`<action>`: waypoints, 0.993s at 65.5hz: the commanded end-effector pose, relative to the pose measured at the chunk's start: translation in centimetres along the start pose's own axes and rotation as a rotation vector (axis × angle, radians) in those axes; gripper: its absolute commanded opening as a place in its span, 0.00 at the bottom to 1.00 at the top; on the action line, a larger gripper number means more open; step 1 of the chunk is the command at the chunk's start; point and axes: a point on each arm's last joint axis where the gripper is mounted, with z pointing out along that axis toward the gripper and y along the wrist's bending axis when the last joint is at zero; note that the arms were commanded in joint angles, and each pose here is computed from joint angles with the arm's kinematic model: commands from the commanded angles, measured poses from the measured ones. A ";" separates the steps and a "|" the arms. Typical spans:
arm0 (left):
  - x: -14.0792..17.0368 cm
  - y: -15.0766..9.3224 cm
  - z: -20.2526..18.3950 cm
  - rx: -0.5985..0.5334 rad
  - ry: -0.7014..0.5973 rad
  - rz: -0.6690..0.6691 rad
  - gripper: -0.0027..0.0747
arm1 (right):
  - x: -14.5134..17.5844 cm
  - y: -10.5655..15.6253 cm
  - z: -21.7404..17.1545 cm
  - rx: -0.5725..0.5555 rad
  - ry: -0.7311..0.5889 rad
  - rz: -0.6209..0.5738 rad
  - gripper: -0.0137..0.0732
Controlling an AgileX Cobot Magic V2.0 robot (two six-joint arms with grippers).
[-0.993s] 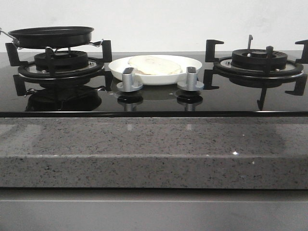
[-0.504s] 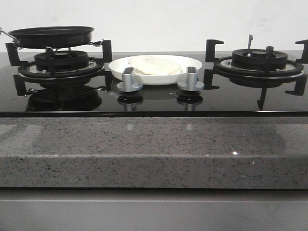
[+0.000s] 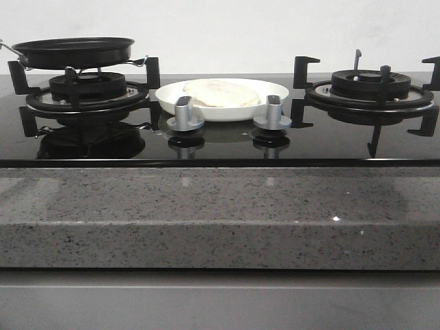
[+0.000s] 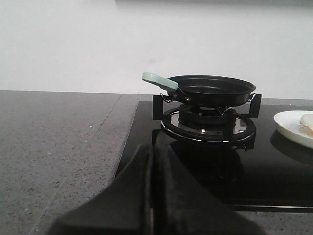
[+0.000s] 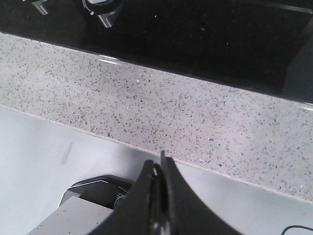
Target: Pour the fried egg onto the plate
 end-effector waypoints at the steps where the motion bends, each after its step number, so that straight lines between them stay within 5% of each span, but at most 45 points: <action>1: -0.7 0.0 -0.1 -0.004 -0.095 -0.007 0.01 | -0.9 0.2 -0.7 -0.008 -0.079 -0.016 0.03; 15: -0.7 0.0 -0.1 -0.004 -0.095 -0.007 0.01 | -0.2 -1.1 -1.0 0.094 -0.169 -0.068 0.03; 44: -0.7 0.0 -0.1 -0.004 -0.095 -0.007 0.01 | 9.3 -4.6 1.3 0.239 -0.886 -0.065 0.04; 65: -0.7 0.0 -0.1 -0.004 -0.095 -0.007 0.01 | 13.1 -5.3 3.8 0.234 -1.055 -0.019 0.04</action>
